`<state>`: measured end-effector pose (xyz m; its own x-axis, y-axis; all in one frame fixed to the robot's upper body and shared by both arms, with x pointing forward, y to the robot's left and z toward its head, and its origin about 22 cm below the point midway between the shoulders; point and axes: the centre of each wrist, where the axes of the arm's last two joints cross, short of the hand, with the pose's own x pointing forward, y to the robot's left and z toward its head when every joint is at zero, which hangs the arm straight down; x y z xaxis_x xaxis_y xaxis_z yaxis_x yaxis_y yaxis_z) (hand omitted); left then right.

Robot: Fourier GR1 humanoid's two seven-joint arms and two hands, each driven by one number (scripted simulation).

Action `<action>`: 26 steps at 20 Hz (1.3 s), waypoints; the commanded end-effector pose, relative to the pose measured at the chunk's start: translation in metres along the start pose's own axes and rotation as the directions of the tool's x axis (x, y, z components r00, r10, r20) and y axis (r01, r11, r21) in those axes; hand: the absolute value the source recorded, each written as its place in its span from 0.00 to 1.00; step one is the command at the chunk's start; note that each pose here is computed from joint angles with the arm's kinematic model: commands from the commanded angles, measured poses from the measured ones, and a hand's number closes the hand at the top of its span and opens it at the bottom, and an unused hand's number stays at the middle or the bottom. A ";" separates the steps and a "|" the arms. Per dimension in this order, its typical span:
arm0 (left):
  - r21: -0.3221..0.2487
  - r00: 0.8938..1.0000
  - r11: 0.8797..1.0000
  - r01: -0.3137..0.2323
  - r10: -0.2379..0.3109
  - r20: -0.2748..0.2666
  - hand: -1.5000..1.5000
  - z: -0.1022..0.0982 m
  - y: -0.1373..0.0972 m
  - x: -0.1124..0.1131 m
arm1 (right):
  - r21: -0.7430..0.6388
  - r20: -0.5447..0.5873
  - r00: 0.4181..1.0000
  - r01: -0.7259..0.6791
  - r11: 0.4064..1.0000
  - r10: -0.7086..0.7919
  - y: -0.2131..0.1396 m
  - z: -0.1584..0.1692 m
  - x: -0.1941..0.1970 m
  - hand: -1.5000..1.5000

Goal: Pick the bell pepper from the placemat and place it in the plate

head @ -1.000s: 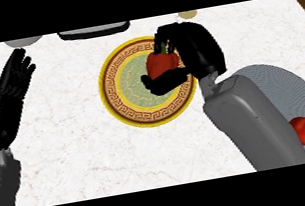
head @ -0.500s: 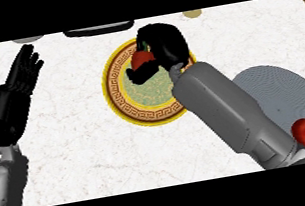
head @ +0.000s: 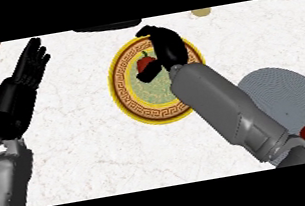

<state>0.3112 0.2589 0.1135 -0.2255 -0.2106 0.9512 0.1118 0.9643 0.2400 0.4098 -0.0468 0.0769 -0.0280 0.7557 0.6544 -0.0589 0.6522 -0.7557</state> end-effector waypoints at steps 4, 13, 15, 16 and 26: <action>-0.010 1.000 1.000 -0.024 0.024 0.002 0.50 0.014 -0.007 -0.016 | -0.092 0.068 0.980 0.193 0.977 -0.187 0.004 -0.001 -0.016 0.00; 0.048 1.000 0.999 -0.003 0.003 -0.009 0.50 -0.004 0.002 -0.003 | -0.153 0.138 0.872 0.487 0.860 -0.470 -0.021 -0.012 0.001 0.00; 0.062 0.999 0.998 0.027 -0.025 -0.027 0.50 -0.001 0.023 -0.009 | -0.160 0.126 0.856 0.516 0.841 -0.501 -0.015 -0.005 -0.009 0.00; 0.041 0.999 0.999 0.026 -0.025 -0.037 0.50 0.010 0.031 -0.004 | -0.165 0.112 0.847 0.531 0.831 -0.519 -0.030 -0.015 -0.005 0.00; 0.088 0.998 0.996 0.014 -0.009 -0.056 0.50 0.009 0.020 -0.014 | -0.204 0.172 0.808 0.589 0.782 -0.564 -0.103 -0.001 -0.128 0.00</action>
<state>0.3033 0.2794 0.1051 -0.1881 -0.2191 0.9574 0.0401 0.9723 0.2303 0.4238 -0.1560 0.0689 -0.1356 0.2418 0.9608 0.1350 0.9652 -0.2239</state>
